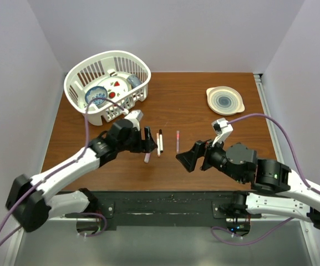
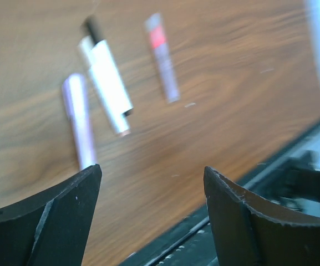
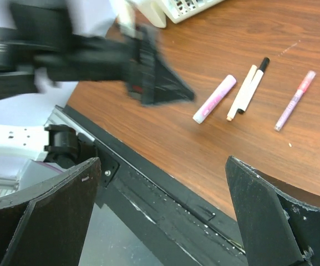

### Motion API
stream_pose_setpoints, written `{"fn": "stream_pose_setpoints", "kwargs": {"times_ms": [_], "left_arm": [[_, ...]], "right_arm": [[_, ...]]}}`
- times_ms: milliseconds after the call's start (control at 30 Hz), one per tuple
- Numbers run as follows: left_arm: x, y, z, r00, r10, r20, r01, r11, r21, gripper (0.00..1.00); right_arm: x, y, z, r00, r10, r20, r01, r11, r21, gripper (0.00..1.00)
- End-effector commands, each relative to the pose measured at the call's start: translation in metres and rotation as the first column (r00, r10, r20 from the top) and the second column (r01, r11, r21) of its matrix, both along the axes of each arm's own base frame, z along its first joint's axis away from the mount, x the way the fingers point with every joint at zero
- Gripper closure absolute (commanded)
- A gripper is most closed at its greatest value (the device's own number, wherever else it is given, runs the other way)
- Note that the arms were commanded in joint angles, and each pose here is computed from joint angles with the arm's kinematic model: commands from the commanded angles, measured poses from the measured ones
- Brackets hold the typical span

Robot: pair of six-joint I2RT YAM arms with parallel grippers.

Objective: Insert the pens into the pen caps

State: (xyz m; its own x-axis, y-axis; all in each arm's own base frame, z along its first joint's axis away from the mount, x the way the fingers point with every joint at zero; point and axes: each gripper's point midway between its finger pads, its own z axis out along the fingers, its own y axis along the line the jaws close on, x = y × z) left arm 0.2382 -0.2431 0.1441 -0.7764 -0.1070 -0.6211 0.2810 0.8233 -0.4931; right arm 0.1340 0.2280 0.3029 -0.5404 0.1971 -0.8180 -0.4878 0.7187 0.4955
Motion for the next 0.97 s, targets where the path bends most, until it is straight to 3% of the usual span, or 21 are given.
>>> {"fn": "stream_pose_setpoints", "kwargs": {"times_ms": [0, 233, 367, 933], "left_arm": [[-0.012, -0.004, 0.067, 0.973, -0.097, 0.210, 0.125, 0.984, -0.127, 0.20], [-0.068, 0.005, 0.127, 0.871, -0.167, 0.462, 0.332, 0.894, -0.302, 0.19], [-0.075, 0.018, 0.152, 0.802, -0.095, 0.590, 0.353, 0.872, -0.339, 0.19], [-0.068, 0.019, 0.155, 0.800, -0.073, 0.596, 0.325, 0.887, -0.328, 0.18]], "right_arm": [[0.007, -0.009, -0.011, 0.996, -0.082, -0.029, 0.082, 0.996, -0.019, 0.01], [0.014, -0.005, -0.028, 0.985, -0.151, -0.084, 0.145, 0.987, -0.076, 0.01], [0.016, 0.004, -0.029, 0.984, -0.150, -0.093, 0.144, 0.987, -0.069, 0.01], [0.017, 0.021, -0.029, 0.993, -0.098, -0.068, 0.095, 0.994, -0.049, 0.01]]}}
